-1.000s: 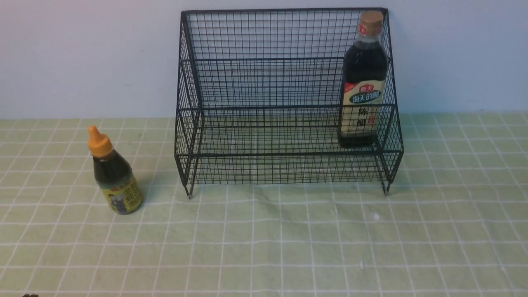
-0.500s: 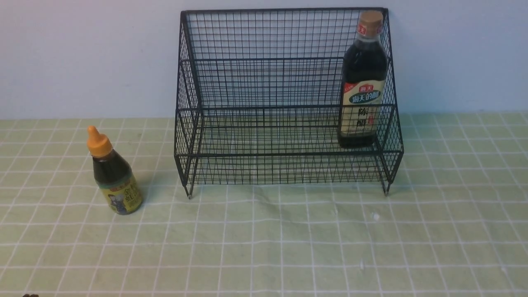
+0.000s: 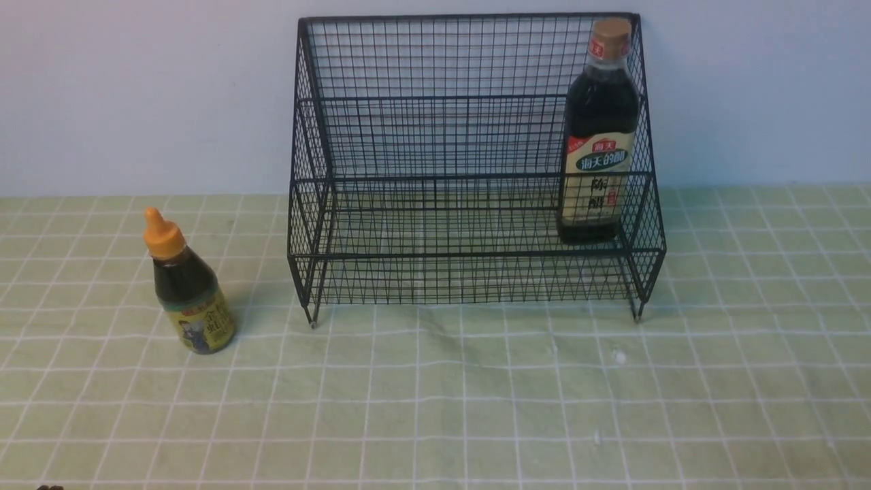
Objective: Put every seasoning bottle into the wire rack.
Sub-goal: Use the left arm to grab the condiment bottle closest to it
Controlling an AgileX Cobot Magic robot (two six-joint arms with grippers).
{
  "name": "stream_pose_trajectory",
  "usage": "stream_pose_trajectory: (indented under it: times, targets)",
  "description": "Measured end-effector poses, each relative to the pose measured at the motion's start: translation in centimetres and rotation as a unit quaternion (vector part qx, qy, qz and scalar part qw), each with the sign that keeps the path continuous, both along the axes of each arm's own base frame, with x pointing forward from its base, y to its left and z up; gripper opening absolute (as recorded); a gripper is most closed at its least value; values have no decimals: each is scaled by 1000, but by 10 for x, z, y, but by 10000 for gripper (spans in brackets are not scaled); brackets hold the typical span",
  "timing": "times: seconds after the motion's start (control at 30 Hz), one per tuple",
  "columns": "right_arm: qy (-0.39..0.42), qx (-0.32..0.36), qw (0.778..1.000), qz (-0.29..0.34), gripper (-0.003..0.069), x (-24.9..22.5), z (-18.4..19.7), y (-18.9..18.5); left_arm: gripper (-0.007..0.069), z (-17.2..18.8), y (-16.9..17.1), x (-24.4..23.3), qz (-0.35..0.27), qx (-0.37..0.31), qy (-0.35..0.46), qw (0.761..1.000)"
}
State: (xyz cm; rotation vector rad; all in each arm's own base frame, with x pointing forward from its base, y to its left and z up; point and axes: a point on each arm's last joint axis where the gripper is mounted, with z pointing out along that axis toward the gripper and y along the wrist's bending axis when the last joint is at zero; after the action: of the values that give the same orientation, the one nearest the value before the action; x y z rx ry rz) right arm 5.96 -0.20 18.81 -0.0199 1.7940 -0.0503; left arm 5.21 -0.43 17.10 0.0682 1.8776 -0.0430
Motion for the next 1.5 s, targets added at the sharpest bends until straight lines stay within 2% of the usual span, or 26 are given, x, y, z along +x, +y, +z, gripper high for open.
stream_pose_trajectory:
  times: [0.3, 0.73, 1.5]
  targets:
    - [-15, 27, 1000, -2, -12, -5, -6, 1, -7, 0, 0, 0, 0, 0, 0, 1000]
    - [-13, 32, 998, 47, -12, -5, -6, 6, -7, 0, 0, 0, 0, 0, 0, 1000]
    - [-13, 33, 998, 48, -12, -5, -6, 7, -7, 0, 0, 0, 0, 0, 0, 1000]
